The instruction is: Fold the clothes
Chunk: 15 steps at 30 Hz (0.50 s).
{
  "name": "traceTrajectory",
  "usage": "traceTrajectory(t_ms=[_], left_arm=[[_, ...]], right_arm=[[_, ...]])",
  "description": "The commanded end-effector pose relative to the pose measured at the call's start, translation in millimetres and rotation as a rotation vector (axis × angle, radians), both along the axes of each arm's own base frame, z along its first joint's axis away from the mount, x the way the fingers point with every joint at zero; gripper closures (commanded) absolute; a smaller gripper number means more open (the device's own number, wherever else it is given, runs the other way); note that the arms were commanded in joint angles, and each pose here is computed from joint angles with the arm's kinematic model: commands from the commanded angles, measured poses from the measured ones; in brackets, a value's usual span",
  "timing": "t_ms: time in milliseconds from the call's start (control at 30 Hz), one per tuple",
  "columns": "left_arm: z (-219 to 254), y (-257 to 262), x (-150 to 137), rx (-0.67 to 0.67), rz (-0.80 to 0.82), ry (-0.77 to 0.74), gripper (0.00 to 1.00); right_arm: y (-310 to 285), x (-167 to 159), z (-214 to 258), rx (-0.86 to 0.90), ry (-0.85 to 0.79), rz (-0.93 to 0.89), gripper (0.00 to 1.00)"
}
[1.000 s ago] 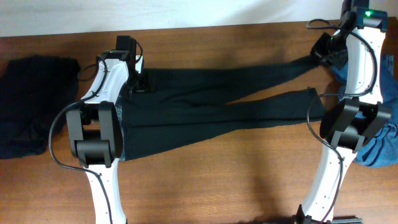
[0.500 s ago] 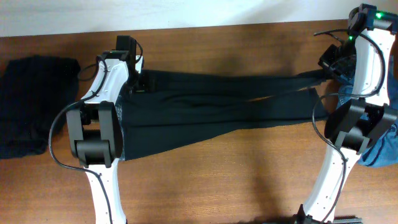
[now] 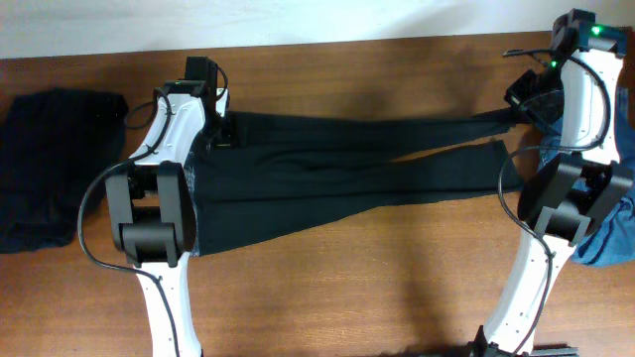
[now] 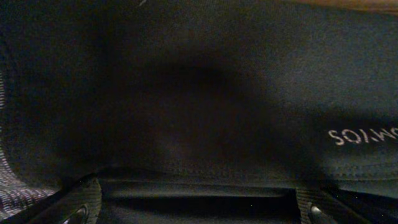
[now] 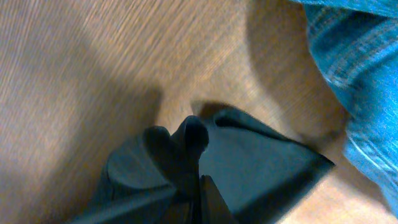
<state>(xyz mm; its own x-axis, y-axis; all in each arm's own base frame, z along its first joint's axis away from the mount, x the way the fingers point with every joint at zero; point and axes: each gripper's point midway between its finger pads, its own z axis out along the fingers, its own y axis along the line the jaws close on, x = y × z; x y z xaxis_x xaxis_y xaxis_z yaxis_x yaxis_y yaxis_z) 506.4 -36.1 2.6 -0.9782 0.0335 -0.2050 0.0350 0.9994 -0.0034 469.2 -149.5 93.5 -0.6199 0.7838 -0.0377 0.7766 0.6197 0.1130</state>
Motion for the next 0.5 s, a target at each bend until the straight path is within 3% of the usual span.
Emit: traceTrajectory(t_ms=[0, 100, 133, 300, 467], left_arm=[[-28.2, 6.7, -10.2, 0.016, 0.009, 0.065, 0.01], [-28.2, 6.7, -10.2, 0.016, 0.009, 0.065, 0.01], [-28.2, 6.7, -10.2, 0.016, 0.009, 0.065, 0.0], [-28.2, 6.7, -10.2, 0.016, 0.009, 0.065, 0.01], [-28.2, 6.7, -10.2, 0.016, 0.009, 0.065, 0.01]], right_arm=[[-6.7, -1.9, -12.0, -0.013, 0.013, -0.053, 0.92], [-8.5, 6.8, -20.3, -0.019, -0.018, -0.049, 0.41], [-9.6, 11.0, -19.7, -0.027, -0.035, -0.032, 0.41], [-12.0, 33.3, -15.5, -0.088, -0.126, 0.191, 0.08], [-4.0, 35.2, -14.7, -0.116, -0.13, 0.413, 0.02]])
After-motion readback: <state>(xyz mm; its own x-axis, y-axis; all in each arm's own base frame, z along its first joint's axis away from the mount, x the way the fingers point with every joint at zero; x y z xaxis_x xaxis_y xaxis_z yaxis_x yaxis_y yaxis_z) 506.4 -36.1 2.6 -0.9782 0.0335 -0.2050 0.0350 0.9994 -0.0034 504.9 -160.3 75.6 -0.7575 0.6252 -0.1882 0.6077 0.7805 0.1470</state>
